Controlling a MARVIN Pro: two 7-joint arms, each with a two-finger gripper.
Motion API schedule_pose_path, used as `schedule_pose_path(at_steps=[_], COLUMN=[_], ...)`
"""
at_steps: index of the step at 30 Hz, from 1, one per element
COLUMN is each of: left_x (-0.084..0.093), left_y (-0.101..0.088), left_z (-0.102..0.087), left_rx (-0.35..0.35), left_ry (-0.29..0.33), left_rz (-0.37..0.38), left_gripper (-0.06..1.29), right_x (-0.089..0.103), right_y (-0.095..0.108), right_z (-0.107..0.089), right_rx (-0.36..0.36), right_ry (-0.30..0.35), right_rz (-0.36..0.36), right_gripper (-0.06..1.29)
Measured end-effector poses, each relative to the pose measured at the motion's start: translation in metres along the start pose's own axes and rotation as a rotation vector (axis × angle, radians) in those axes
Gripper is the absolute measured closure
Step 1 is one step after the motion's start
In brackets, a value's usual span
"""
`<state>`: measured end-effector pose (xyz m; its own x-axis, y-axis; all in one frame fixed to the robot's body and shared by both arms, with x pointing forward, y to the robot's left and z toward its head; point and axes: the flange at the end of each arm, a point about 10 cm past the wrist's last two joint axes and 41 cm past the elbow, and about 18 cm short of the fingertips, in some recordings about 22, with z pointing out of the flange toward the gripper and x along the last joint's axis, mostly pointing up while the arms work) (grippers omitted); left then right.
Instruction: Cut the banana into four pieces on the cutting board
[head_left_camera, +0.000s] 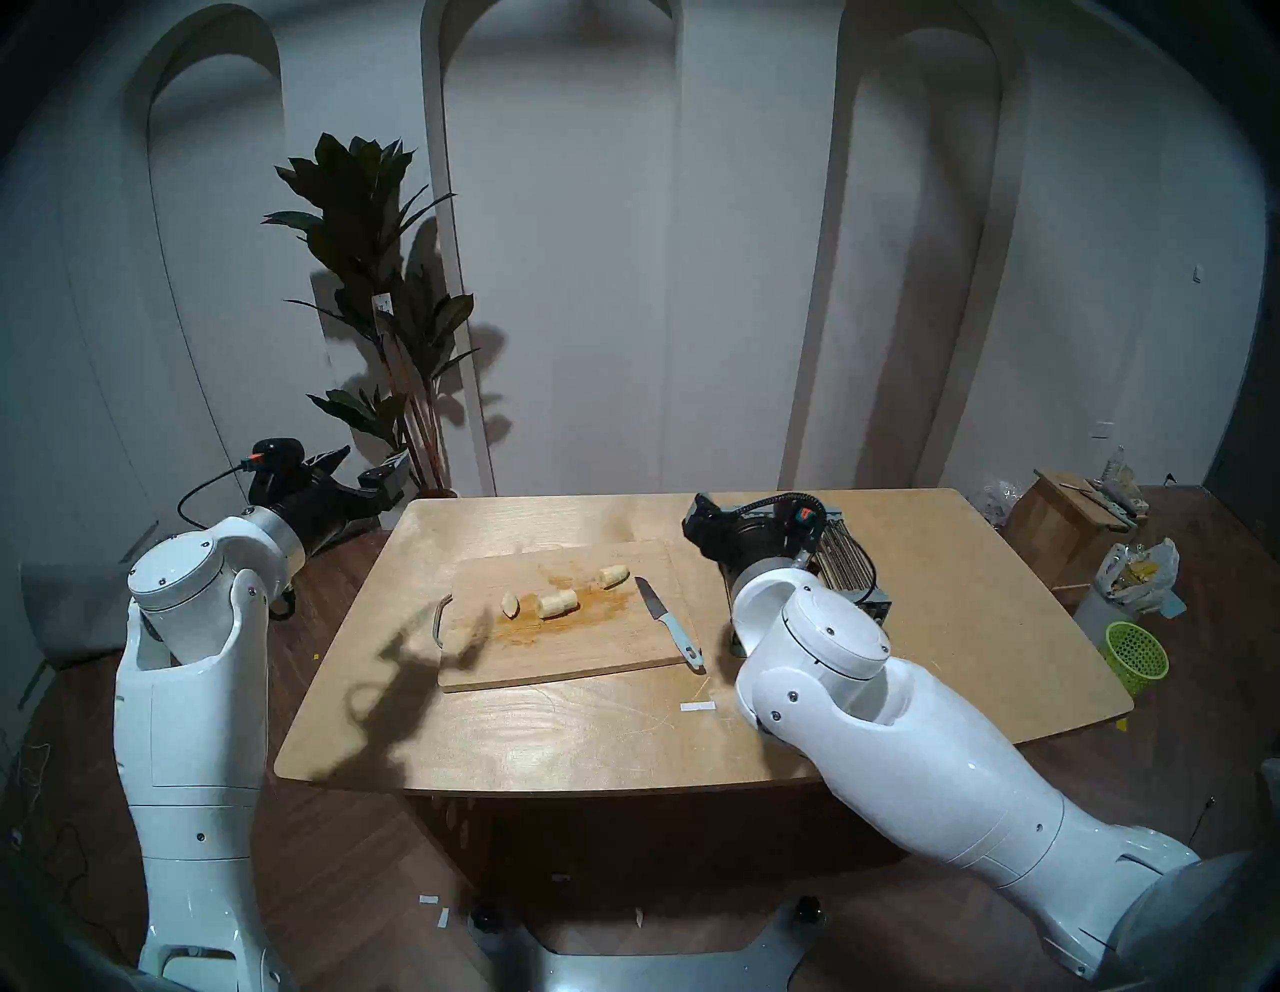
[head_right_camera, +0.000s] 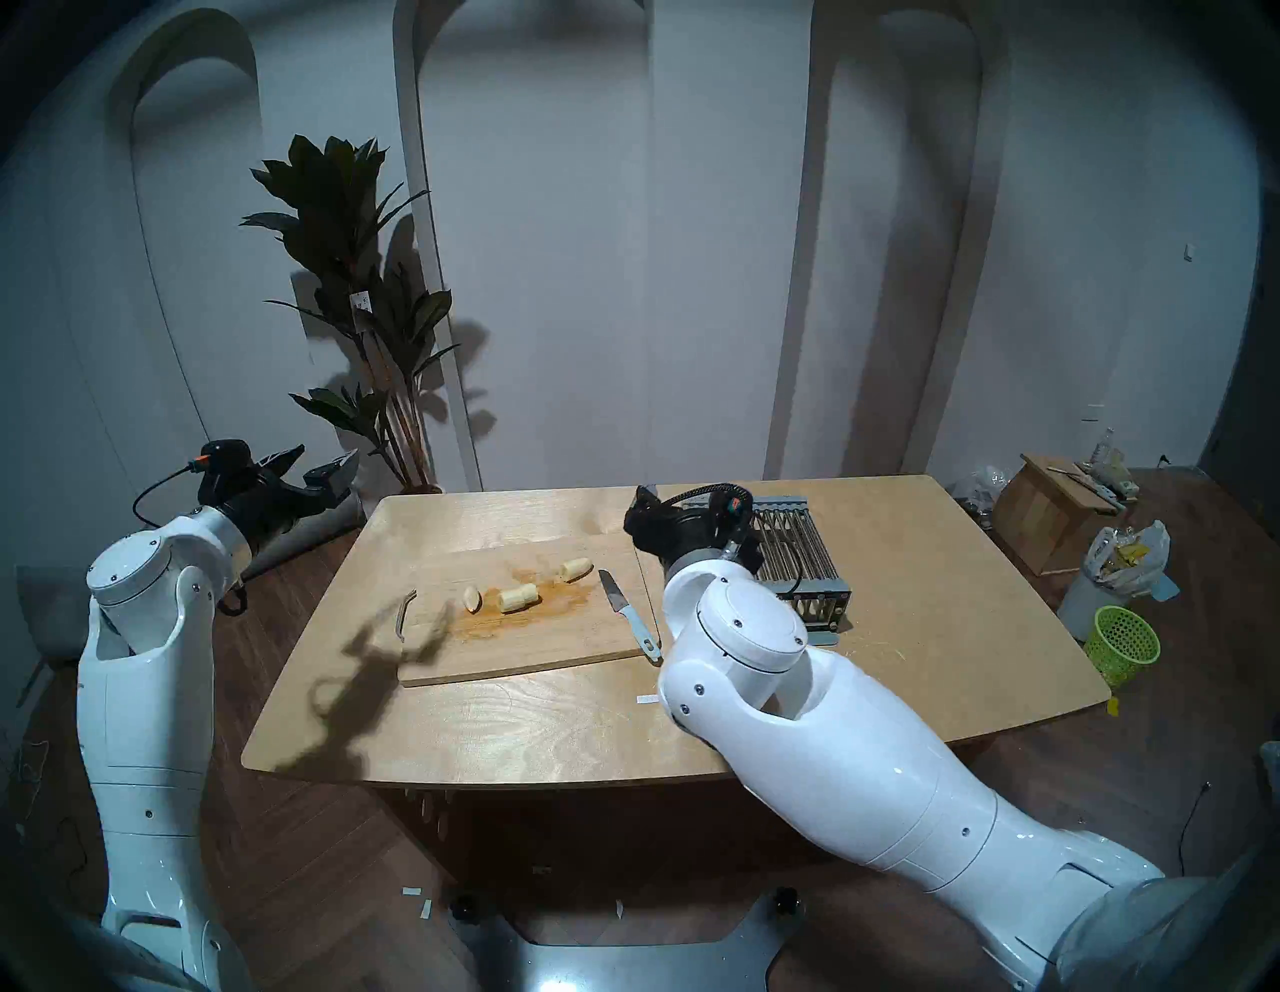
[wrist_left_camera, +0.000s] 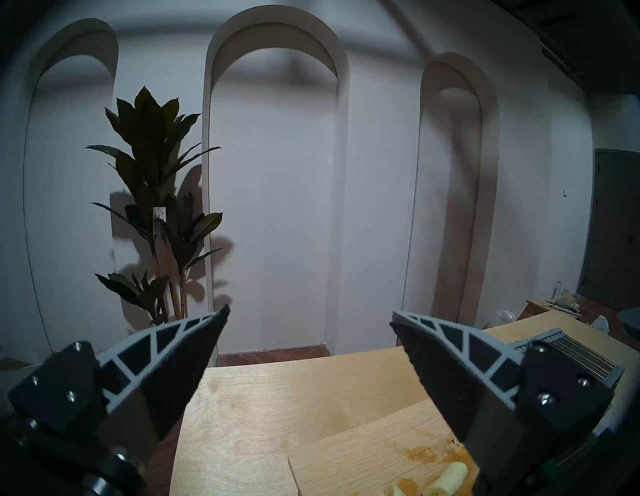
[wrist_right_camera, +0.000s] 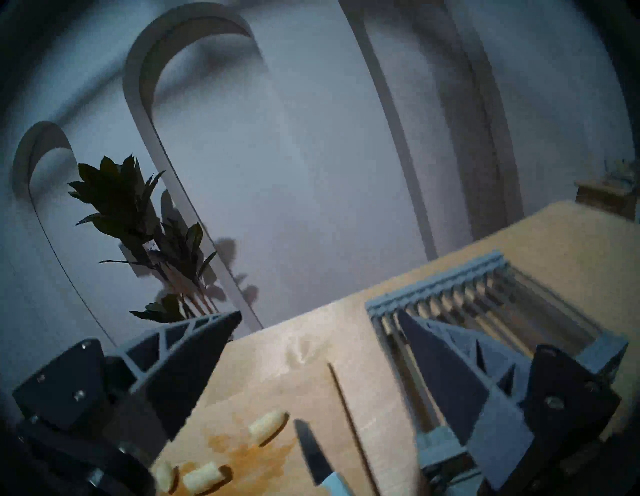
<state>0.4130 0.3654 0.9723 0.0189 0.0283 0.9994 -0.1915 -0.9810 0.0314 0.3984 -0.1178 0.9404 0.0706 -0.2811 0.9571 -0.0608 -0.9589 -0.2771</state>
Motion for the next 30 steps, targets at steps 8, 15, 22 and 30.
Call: schedule_pose_path(at_steps=[8, 15, 22, 30], left_x=[0.000, 0.000, 0.000, 0.000], left_y=[0.000, 0.000, 0.000, 0.000], left_z=[0.000, 0.000, 0.000, 0.000], left_rx=[0.000, 0.000, 0.000, 0.000], left_ry=[0.000, 0.000, 0.000, -0.001], left_rz=[0.000, 0.000, 0.000, 0.000], left_gripper=[-0.02, -0.02, -0.02, -0.02], right_x=[0.031, 0.038, 0.035, 0.032], right_y=[0.050, 0.091, 0.126, 0.180], right_z=[0.005, 0.001, -0.001, 0.004], right_rx=[-0.116, -0.160, -0.142, -0.118], right_ry=[0.155, 0.221, 0.224, 0.198], right_rz=[-0.209, -0.364, -0.438, -0.474], right_gripper=[0.01, 0.01, 0.00, 0.00])
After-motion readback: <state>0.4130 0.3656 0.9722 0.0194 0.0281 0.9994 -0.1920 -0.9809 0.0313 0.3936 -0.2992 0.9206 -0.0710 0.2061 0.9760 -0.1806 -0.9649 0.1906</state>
